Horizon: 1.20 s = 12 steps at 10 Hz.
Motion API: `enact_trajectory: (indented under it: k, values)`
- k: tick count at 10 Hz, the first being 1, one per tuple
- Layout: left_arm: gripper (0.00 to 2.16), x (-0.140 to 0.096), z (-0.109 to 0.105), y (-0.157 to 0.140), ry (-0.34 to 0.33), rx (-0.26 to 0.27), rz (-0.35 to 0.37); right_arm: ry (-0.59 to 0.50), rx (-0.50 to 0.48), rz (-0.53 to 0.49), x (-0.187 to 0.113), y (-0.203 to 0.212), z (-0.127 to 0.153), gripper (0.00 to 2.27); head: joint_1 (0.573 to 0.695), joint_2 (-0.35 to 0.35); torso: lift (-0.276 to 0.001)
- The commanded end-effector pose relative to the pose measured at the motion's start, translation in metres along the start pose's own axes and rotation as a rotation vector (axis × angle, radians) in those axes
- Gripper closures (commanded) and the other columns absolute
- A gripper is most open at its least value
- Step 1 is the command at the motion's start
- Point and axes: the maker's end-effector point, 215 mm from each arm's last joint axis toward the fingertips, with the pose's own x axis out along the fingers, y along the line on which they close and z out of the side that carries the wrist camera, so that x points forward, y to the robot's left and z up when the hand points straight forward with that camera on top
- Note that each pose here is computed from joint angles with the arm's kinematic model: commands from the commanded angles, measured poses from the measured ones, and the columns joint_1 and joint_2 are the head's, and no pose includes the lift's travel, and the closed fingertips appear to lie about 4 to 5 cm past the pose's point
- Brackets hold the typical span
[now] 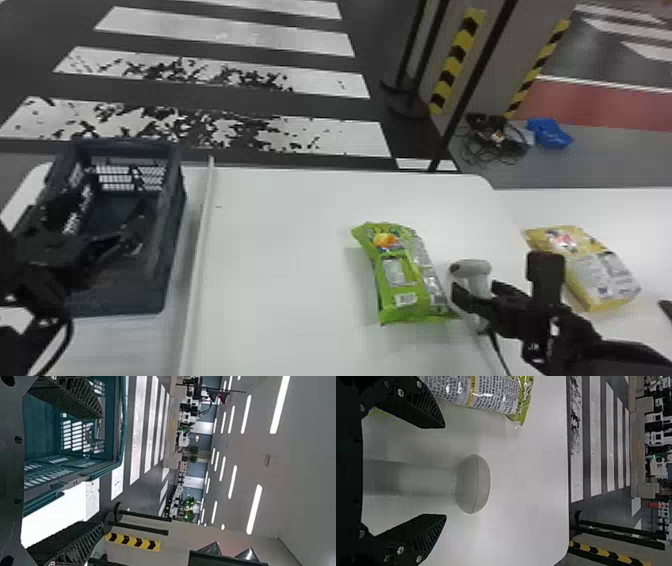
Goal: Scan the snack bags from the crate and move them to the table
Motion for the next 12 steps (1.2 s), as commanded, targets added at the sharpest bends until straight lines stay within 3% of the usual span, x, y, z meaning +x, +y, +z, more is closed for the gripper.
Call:
enact_trajectory:
  k: [1, 3, 4, 8, 12]
  values:
    - [0.03, 0.000, 0.000, 0.001, 0.001, 0.000, 0.001, 0.009, -0.006, 0.001, 0.005, -0.004, -0.004, 0.64, 0.695, -0.213, -0.095]
    - [0.03, 0.000, 0.000, 0.000, 0.001, 0.002, 0.000, 0.009, -0.015, -0.008, 0.007, -0.012, -0.003, 2.09, 0.695, -0.216, -0.095]
    - [0.03, 0.000, 0.000, 0.000, 0.001, 0.002, 0.001, -0.002, -0.024, -0.012, 0.007, -0.014, 0.000, 2.24, 0.695, -0.221, -0.095]
    - [0.03, 0.000, 0.000, 0.001, 0.001, 0.002, 0.001, -0.025, -0.036, -0.010, 0.001, -0.011, 0.010, 2.24, 0.695, -0.226, -0.095]
    - [0.03, 0.002, 0.004, -0.005, -0.006, 0.002, -0.010, -0.043, -0.022, -0.018, -0.048, -0.002, 0.041, 2.24, 0.695, -0.223, -0.095]
